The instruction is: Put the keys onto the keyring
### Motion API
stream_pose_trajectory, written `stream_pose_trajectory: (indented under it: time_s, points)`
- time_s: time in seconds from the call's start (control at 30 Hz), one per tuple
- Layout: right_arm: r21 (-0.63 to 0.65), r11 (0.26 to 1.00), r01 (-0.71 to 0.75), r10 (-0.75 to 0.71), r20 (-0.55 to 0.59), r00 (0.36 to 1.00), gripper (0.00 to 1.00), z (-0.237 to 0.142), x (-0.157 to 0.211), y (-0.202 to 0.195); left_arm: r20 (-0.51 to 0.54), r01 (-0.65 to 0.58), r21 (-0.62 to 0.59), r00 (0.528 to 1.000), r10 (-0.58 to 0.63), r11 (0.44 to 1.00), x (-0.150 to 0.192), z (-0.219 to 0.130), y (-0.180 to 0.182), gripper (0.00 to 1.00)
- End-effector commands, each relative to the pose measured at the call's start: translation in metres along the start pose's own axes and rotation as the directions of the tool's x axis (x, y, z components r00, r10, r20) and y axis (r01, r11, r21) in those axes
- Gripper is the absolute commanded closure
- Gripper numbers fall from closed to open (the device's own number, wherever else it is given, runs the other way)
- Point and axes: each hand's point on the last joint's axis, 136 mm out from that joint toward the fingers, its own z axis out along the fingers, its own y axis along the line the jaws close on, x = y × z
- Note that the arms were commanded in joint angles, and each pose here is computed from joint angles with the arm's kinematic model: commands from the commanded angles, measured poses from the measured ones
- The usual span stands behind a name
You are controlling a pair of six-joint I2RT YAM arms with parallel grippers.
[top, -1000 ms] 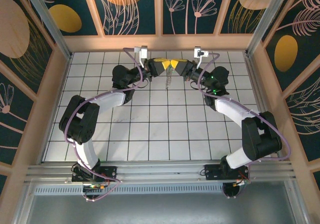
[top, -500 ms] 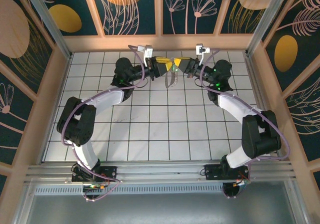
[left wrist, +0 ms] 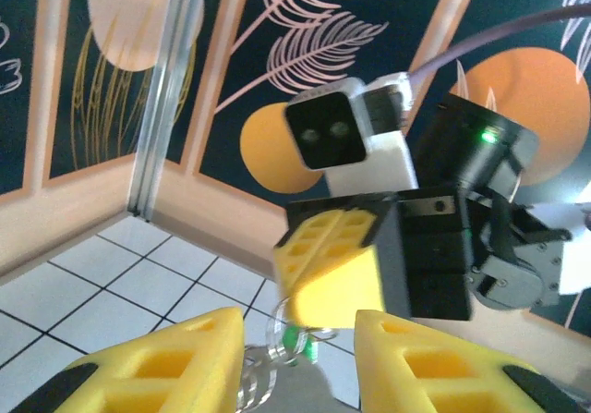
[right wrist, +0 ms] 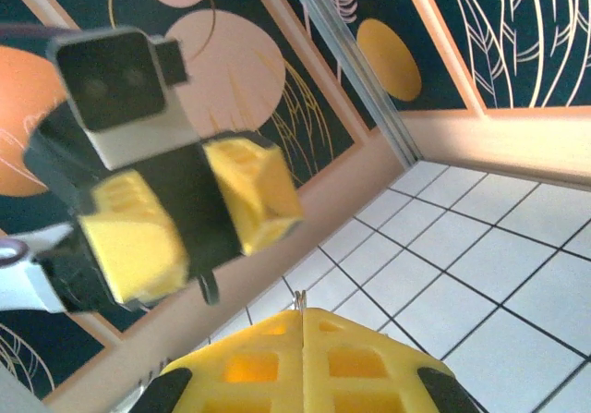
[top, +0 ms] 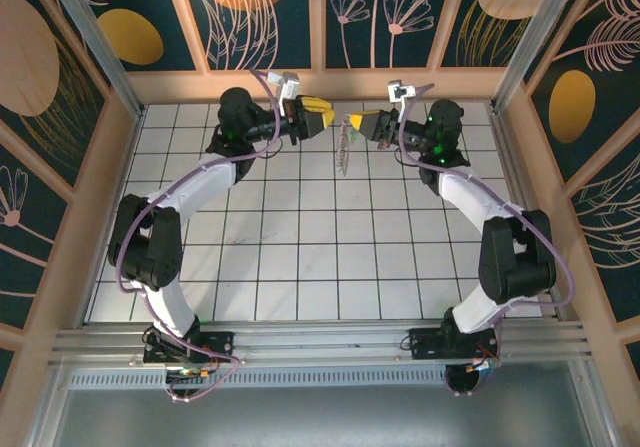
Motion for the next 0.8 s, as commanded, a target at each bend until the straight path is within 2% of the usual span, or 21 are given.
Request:
stream_pose_trajectory:
  time_s: [0.0, 0.3, 0.77]
  points:
    - [-0.051, 0.997, 0.065, -0.069, -0.078, 0.995, 1.00, 0.002, 0.000, 0.002, -0.101, -0.015, 0.060, 0.995, 0.021, 0.998, 0.015, 0.002, 0.003, 0.64]
    - [-0.123, 0.992, 0.040, -0.063, -0.193, 0.979, 1.00, 0.008, 0.018, -0.004, -0.234, 0.011, 0.118, 0.972, 0.017, 0.993, 0.036, 0.009, 0.016, 0.63]
    - [-0.131, 0.990, 0.044, -0.070, -0.205, 0.976, 1.00, 0.008, 0.020, -0.003, -0.271, 0.054, 0.162, 0.963, -0.008, 0.985, 0.049, 0.010, 0.020, 0.62]
